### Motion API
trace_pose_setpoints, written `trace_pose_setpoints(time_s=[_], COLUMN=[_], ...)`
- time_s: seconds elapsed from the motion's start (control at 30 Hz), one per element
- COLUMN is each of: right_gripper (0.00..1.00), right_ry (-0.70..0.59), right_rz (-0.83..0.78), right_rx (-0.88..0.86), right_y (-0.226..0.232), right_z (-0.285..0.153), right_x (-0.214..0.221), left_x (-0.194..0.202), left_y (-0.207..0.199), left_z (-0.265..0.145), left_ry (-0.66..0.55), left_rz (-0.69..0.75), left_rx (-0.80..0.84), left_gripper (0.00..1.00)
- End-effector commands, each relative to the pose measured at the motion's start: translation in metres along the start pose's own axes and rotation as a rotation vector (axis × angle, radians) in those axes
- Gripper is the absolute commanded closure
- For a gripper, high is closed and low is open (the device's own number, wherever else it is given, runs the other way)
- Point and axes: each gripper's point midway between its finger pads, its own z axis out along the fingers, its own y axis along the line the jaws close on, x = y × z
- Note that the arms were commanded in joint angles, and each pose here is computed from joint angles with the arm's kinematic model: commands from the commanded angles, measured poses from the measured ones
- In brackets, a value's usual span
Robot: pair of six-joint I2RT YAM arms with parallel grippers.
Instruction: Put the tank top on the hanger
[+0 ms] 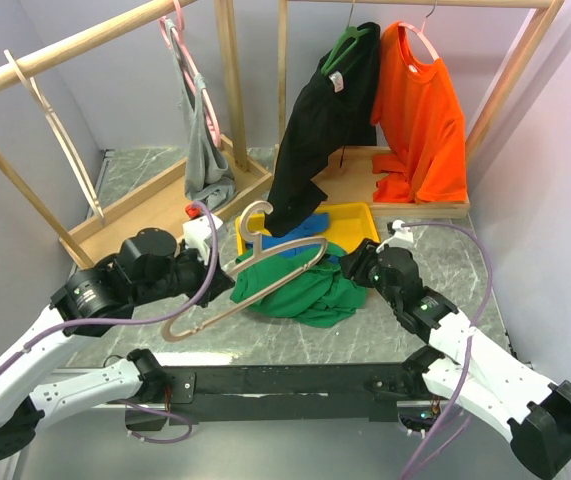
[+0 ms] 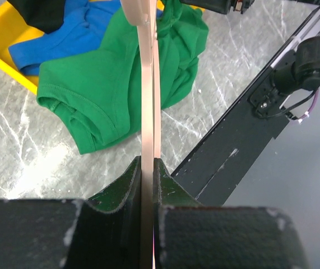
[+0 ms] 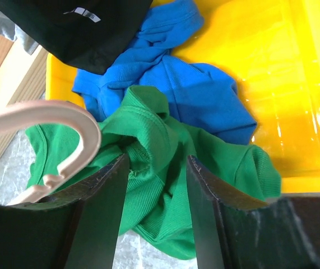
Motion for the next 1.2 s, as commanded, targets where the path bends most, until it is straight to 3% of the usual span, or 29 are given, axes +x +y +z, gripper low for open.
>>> trace_pose_setpoints(time_s=[0.0,0.23,0.37,0.47,0.5,0.67,0.93,1.17], right_gripper=[0.48,0.52,0.6,0.73,0.82,0.99,1.0,1.0], right_ry=[-0.04,-0.01,-0.008,-0.016,-0.01,-0.017,-0.028,0.042], right_rz=[0.028,0.033,0.033,0.025,0.02,-0.003,-0.036,-0.119], right_rx=[-0.046,-0.039,-0.034,-0.018,-0.009,0.027,0.01,-0.023], right_y=[0.014,0.011,0.012,0.01,0.009,0.008,0.024,0.048], right_z=[0.005,0.014,0.015,0.014,0.013,0.012,0.001,-0.007], right_x=[-0.011,-0.001,-0.003,-0.006,-0.006,-0.015,-0.036,-0.035], left_x=[-0.009,-0.013,-0.014,-0.015,-0.012,-0.015,-0.012,-0.024], left_y=[-0.001,-0.007,-0.011,-0.012,-0.012,-0.018,-0.022,-0.016], left_z=[0.0,0.007,0.009,0.011,0.012,0.009,0.016,0.017], left_ry=[-0.034,-0.027,-0.021,-0.016,-0.001,-0.002,0.026,-0.009], left_rz=[0.034,0.054,0.064,0.073,0.078,0.084,0.103,0.114], left_rx=[-0.001,0.016,0.023,0.015,0.011,0.021,0.016,-0.043], left_gripper=[0.99,0.99,0.99,0.99,0.99,0.99,0.99,0.99])
